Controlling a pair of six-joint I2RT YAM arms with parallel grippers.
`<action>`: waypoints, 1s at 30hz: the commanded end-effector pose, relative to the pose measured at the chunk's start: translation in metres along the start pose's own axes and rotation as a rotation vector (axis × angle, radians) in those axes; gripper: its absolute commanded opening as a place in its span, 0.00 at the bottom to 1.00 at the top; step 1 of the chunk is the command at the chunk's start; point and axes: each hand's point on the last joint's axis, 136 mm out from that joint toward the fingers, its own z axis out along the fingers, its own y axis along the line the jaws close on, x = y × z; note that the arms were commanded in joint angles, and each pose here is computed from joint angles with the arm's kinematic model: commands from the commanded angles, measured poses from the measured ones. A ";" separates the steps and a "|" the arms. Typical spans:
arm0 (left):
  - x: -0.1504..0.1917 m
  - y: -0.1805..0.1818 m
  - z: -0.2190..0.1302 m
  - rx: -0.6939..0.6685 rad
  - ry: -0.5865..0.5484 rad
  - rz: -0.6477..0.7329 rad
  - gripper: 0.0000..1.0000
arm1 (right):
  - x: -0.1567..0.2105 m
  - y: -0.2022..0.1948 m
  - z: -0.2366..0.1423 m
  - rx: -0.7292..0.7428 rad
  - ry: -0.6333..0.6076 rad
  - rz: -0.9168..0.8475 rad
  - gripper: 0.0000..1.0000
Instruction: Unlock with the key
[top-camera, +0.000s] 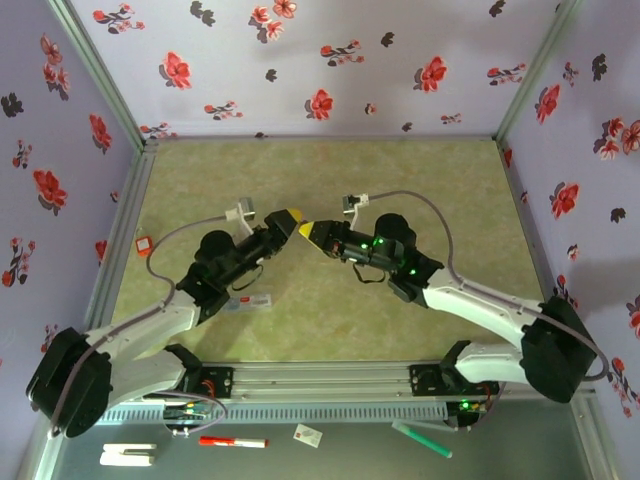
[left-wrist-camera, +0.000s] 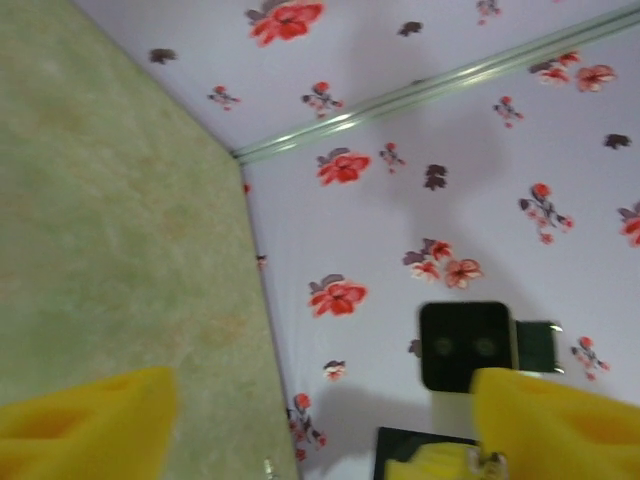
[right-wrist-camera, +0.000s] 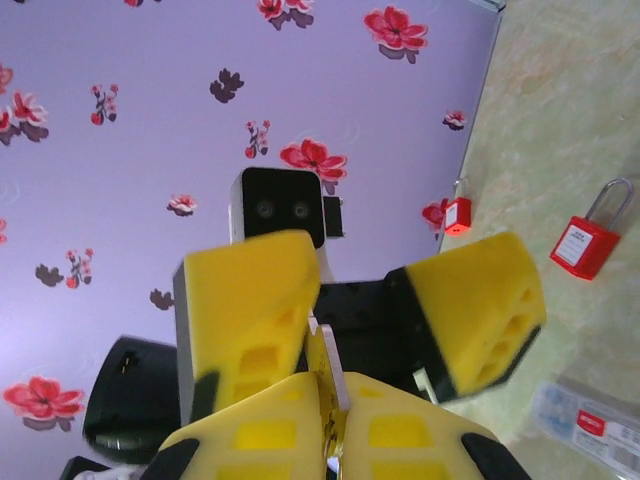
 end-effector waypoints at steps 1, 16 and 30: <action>-0.029 0.002 -0.022 -0.077 -0.074 0.019 0.97 | 0.005 -0.012 -0.011 0.086 0.013 -0.056 0.00; -0.038 0.112 -0.118 -0.983 0.458 0.328 1.00 | 0.015 -0.061 -0.037 0.432 0.122 -0.136 0.00; -0.075 0.215 -0.123 -1.432 0.788 0.533 0.78 | 0.018 -0.070 -0.042 0.453 0.144 -0.132 0.00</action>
